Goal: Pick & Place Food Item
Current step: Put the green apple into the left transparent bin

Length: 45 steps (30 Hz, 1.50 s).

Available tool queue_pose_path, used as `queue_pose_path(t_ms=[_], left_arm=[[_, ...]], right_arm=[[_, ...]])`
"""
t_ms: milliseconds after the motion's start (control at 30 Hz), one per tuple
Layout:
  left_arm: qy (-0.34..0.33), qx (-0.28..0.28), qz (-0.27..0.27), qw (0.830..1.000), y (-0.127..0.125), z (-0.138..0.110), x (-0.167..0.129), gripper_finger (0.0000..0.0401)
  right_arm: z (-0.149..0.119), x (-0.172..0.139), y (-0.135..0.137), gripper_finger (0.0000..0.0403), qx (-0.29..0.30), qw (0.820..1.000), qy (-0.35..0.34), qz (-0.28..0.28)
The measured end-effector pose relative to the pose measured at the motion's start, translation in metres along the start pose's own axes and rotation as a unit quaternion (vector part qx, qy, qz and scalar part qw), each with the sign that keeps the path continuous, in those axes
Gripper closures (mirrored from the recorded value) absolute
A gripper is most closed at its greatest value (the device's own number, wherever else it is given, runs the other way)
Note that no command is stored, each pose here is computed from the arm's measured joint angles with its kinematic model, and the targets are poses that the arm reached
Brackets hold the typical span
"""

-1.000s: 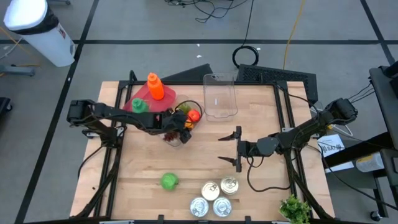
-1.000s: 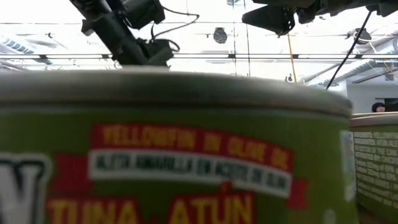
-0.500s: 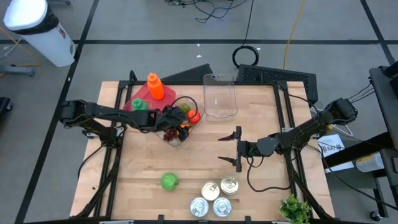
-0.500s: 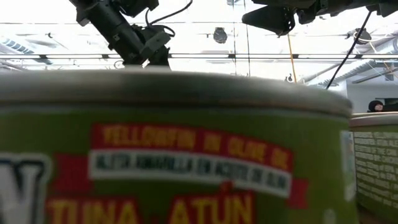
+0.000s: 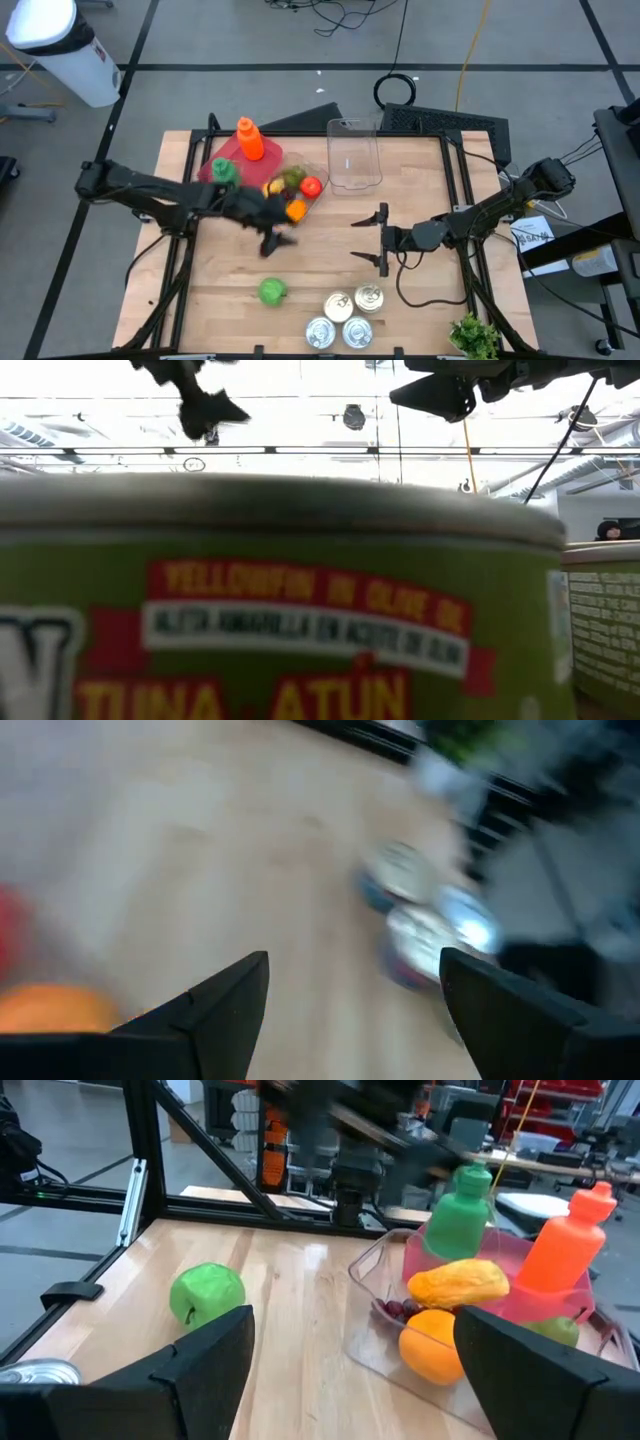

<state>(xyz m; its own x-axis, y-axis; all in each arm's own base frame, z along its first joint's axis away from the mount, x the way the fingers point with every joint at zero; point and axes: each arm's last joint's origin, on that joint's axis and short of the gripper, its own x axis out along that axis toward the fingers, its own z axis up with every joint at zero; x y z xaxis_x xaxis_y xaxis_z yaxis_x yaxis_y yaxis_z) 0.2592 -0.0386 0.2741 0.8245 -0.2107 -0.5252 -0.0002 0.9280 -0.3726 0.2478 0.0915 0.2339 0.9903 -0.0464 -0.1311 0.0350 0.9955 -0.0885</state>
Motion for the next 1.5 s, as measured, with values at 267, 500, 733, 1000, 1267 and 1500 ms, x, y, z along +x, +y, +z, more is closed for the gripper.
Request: queue_pose_path(t_ms=[267, 500, 733, 1000, 1267, 1500], left_arm=[[0.052, 0.073, -0.049, 0.995, -0.086, -0.055, 0.01, 0.0098], [0.165, 0.063, -0.025, 0.984, -0.105, -0.103, 0.031, 0.0098], [0.224, 0.039, 0.047, 0.973, -0.095, -0.122, 0.039, 0.0098], [0.231, 0.064, 0.068, 0.969, -0.091, -0.13, 0.054, 0.0098], [0.188, 0.049, 0.043, 0.98, -0.093, -0.125, 0.068, 0.0098], [0.149, 0.088, 0.018, 0.985, -0.092, -0.113, 0.073, 0.0107]], right_arm=[[-0.001, 0.0, 0.0, 0.0081, 0.005, 1.0, 0.005, 0.0], [-0.001, 0.0, 0.0, 0.008, 0.005, 1.0, 0.005, 0.0], [-0.001, 0.0, 0.0, 0.008, 0.005, 1.0, 0.005, 0.0], [-0.001, 0.0, 0.0, 0.008, 0.005, 1.0, 0.005, -0.001], [-0.001, 0.0, 0.0, 0.008, 0.005, 1.0, 0.005, -0.001], [-0.001, 0.0, 0.0, 0.008, 0.005, 1.0, 0.005, -0.001]])
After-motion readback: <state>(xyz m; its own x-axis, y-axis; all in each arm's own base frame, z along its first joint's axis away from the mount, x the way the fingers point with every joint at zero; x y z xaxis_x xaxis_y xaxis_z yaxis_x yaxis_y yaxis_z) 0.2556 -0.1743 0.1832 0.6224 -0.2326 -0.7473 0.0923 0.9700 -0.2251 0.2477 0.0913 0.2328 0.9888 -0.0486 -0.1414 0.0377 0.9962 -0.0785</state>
